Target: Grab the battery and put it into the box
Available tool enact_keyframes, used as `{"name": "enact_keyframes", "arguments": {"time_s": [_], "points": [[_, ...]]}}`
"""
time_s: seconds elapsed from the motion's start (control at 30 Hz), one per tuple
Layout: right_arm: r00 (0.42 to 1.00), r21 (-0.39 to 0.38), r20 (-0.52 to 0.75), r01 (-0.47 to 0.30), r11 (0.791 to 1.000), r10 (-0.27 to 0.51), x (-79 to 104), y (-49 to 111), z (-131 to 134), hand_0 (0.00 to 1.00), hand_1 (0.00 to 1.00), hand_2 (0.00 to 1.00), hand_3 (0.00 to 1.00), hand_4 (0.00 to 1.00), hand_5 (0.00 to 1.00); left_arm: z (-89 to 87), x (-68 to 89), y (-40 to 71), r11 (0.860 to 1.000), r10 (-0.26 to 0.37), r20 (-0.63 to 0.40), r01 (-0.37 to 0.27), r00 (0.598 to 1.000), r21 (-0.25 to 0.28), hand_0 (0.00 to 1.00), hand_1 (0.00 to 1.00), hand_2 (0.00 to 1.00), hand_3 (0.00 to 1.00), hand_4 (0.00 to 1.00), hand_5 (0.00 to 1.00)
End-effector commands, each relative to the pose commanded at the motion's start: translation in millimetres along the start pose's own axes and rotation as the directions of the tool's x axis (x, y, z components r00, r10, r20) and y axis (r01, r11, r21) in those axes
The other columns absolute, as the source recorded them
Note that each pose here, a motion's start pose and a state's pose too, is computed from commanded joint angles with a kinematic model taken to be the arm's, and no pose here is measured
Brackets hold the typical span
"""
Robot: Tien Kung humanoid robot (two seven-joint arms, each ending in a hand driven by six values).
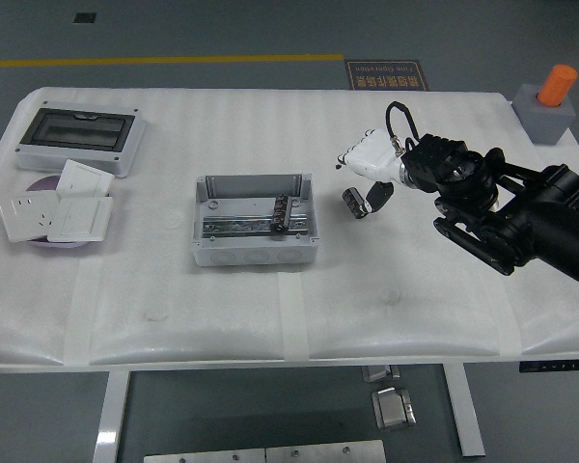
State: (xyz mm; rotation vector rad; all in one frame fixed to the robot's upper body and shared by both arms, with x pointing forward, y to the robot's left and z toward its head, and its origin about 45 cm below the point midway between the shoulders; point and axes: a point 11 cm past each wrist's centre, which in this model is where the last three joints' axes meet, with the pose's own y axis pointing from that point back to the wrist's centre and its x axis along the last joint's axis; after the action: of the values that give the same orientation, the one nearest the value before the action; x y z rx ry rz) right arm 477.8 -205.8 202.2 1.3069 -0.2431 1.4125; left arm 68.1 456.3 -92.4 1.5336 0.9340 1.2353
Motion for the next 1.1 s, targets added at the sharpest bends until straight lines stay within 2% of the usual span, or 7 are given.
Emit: {"name": "enact_keyframes", "arguments": {"time_s": [0.2, 0.5, 0.87, 0.9, 1.1], "points": [[1.0, -0.001, -0.002, 0.032, 1.0, -0.032, -11.6, -1.5, -0.5, 0.872, 0.718, 0.77, 0.823, 0.731, 0.335, 1.6, 1.6, 0.4, 1.0, 0.002, 0.004, -0.002, 1.0, -0.003, 0.464, 0.582, 0.386, 0.488, 0.456, 0.295], [0.998, 0.019, 0.034, 0.051, 0.999, -0.052, -14.4, -2.2, -5.7, 0.869, 0.712, 0.765, 0.811, 0.717, 0.325, 2.5, 2.1, 0.7, 1.0, 0.003, 0.008, -0.003, 1.0, -0.004, 0.464, 0.58, 0.384, 0.487, 0.456, 0.296], [0.994, 0.001, 0.079, 0.079, 0.997, -0.078, -29.2, -3.5, -4.5, 0.872, 0.714, 0.764, 0.822, 0.717, 0.32, 5.7, 2.0, 1.1, 1.0, 0.003, 0.022, -0.003, 1.0, -0.008, 0.464, 0.58, 0.382, 0.485, 0.455, 0.298], [0.993, -0.001, 0.085, 0.078, 0.997, -0.078, -30.2, -3.6, -4.3, 0.886, 0.724, 0.777, 0.856, 0.751, 0.323, 5.9, 2.1, 1.2, 1.0, 0.004, 0.024, -0.003, 1.0, -0.008, 0.464, 0.582, 0.379, 0.482, 0.451, 0.3], [0.992, -0.008, 0.112, 0.066, 0.998, -0.064, -29.6, -3.9, -3.9, 0.883, 0.726, 0.778, 0.863, 0.758, 0.331, 7.3, 1.3, 1.3, 1.0, 0.002, 0.029, -0.002, 1.0, -0.012, 0.464, 0.581, 0.377, 0.482, 0.449, 0.301]]}}
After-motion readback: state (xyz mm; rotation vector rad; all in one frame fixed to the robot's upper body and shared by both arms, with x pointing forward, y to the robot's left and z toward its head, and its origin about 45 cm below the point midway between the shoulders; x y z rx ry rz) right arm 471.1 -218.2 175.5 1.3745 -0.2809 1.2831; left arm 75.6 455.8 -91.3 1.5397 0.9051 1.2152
